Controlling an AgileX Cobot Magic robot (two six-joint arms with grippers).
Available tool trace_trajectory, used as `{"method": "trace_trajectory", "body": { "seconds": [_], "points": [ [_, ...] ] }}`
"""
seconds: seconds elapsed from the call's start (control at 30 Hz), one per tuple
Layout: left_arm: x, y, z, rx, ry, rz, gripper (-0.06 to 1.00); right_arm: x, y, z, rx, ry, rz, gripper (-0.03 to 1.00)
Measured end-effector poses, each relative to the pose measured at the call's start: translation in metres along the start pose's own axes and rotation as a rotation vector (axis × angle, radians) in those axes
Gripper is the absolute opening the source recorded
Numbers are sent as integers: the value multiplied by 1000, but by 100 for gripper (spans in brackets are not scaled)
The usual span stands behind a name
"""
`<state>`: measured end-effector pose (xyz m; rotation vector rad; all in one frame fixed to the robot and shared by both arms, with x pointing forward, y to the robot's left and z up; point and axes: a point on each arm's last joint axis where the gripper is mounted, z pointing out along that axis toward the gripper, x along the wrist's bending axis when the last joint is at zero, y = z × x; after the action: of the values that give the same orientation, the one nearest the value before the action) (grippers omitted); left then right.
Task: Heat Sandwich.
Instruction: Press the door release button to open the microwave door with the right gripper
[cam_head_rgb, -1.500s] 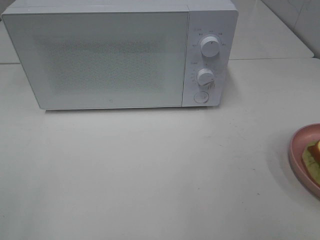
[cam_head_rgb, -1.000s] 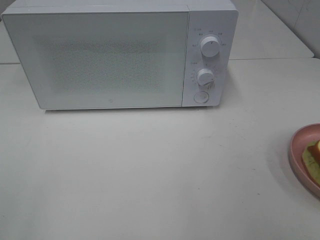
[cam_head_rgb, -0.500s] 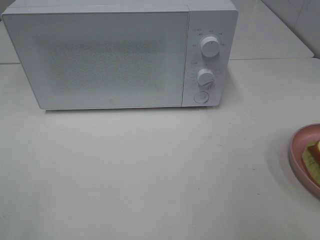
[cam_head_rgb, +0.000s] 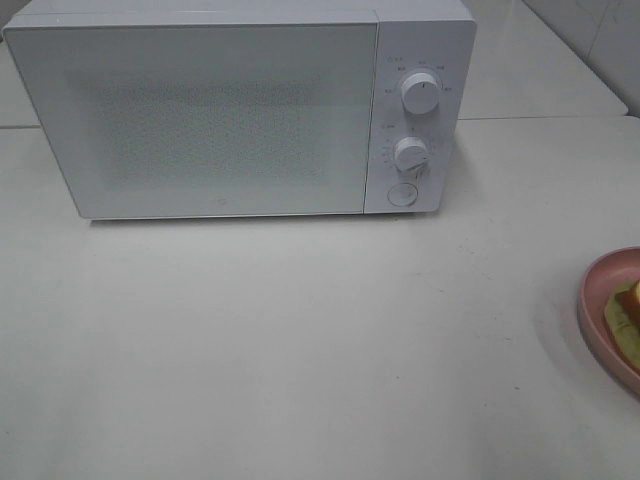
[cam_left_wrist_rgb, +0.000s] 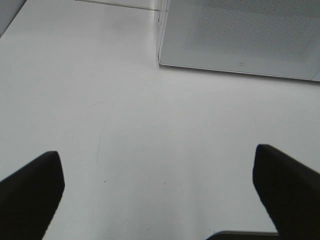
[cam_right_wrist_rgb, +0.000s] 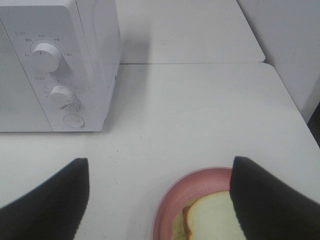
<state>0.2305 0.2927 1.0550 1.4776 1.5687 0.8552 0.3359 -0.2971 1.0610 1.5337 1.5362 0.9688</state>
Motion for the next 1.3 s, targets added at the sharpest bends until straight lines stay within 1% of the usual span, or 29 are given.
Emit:
{"method": "trace_trajectory", "body": {
  "seconds": [0.43,0.8,0.93,1.1,1.2,1.3],
  "points": [
    [0,0,0,0,0,0,96,4,-8,54,-2,25,-9,76],
    [0,0,0,0,0,0,96,10,-3,106,-99,60,-8,76],
    [0,0,0,0,0,0,96,11,-5,120,-109,67,-5,76],
    [0,0,0,0,0,0,96,11,-13,142,-112,63,38,76],
    [0,0,0,0,0,0,96,13,-16,147,-105,63,58,76],
    [0,0,0,0,0,0,96,26,-22,156,-95,85,17,76]
  ]
}}
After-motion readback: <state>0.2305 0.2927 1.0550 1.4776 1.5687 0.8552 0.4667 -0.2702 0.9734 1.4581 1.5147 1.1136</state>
